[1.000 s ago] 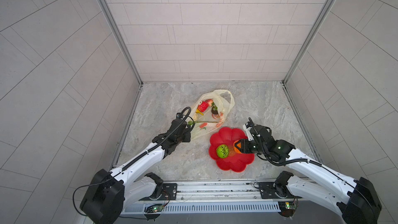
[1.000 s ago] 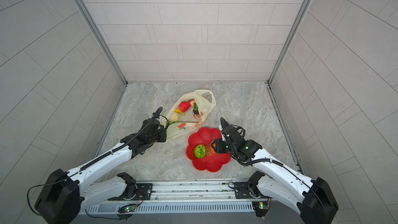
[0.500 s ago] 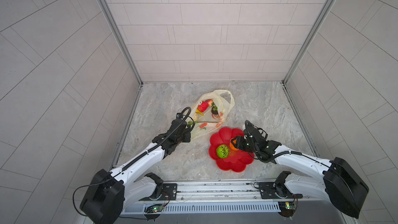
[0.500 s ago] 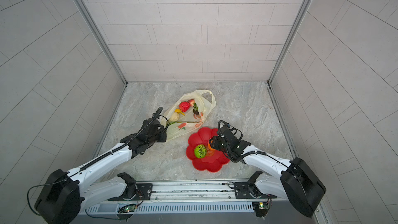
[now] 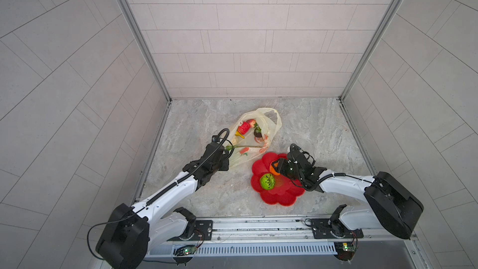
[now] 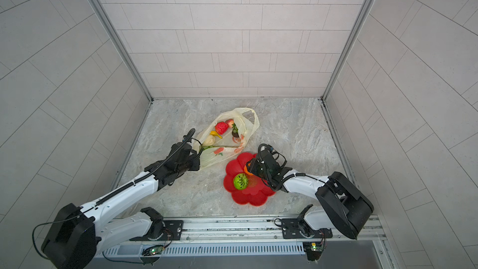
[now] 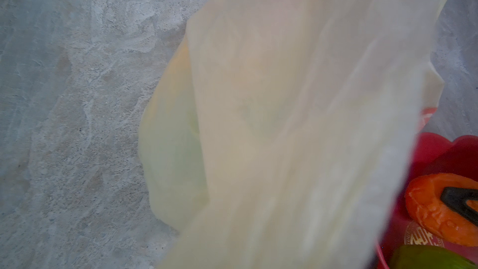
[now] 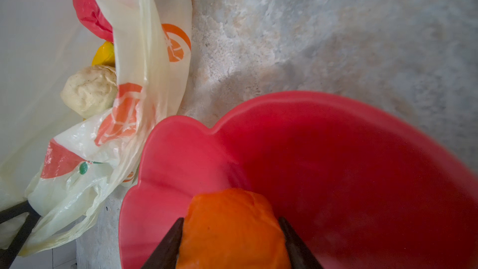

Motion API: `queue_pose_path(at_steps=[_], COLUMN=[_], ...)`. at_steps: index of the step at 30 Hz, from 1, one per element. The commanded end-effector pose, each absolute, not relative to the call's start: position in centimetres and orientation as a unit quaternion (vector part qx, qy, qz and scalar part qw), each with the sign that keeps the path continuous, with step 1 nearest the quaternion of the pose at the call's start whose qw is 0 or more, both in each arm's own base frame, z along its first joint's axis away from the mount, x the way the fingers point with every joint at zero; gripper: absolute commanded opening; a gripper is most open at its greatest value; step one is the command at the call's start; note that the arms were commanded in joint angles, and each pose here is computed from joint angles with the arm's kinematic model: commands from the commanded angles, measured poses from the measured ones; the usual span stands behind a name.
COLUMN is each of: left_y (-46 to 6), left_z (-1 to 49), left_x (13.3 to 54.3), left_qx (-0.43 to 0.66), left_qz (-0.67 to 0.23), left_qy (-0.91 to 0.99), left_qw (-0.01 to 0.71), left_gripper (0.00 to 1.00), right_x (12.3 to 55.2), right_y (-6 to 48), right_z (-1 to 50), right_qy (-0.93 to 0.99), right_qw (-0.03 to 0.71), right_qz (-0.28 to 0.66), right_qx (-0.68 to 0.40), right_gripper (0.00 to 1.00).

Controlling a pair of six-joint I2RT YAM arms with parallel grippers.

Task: Take fruits out of the plastic bag
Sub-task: Place the fruit on the plate.

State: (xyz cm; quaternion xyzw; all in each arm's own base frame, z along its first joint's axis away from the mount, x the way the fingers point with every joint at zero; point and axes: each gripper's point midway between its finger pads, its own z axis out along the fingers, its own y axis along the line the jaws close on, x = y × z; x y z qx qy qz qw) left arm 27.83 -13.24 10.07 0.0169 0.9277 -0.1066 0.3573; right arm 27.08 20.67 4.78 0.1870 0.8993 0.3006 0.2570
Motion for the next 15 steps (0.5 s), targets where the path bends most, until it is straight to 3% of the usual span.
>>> queue_pose_path(at_steps=[1, 4, 15], left_y=[-13.3, -13.4, -13.4], left_z=[10.7, 10.7, 10.6], left_x=[27.9, 27.9, 28.0], left_qx=[0.021, 0.021, 0.022], left_qz=[-0.109, -0.111, -0.108], left_qy=[0.924, 0.924, 0.925], left_qw=[0.366, 0.365, 0.364], left_gripper=[0.0, 0.0, 0.0], right_x=[26.4, 26.0, 25.1], right_y=[19.2, 18.0, 16.0], right_z=[4.0, 3.8, 4.7], right_qy=[0.899, 0.901, 0.907], right_qw=[0.262, 0.267, 0.278], right_qz=[0.281, 0.265, 0.227], right_qx=[0.209, 0.218, 0.219], right_gripper=[0.66, 0.72, 0.8])
